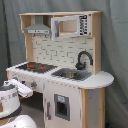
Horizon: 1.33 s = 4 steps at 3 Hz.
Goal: Play with the kitchen
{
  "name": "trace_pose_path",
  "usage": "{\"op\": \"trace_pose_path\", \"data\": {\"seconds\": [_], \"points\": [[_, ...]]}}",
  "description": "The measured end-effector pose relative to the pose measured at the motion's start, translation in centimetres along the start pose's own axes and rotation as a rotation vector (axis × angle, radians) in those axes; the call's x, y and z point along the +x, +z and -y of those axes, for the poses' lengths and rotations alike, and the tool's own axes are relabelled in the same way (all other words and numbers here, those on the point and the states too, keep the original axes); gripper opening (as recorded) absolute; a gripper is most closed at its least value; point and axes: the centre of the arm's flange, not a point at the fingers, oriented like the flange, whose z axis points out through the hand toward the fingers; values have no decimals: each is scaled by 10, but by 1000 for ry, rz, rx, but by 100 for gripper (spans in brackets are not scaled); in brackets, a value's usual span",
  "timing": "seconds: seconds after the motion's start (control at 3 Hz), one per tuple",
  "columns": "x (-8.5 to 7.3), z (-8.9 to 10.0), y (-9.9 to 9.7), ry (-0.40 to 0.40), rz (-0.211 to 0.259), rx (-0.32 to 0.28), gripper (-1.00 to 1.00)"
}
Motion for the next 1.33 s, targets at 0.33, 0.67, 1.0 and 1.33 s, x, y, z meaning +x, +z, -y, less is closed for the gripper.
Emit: {"op": "trace_pose_path", "data": {"seconds": [0.33,0.67,1.0,1.33], "points": [[3,1,-17,3,32,-3,100],[4,2,-35,14,62,-7,100],[4,2,-52,29,92,-15,100],[11,1,-80,37,82,-39,100]]}}
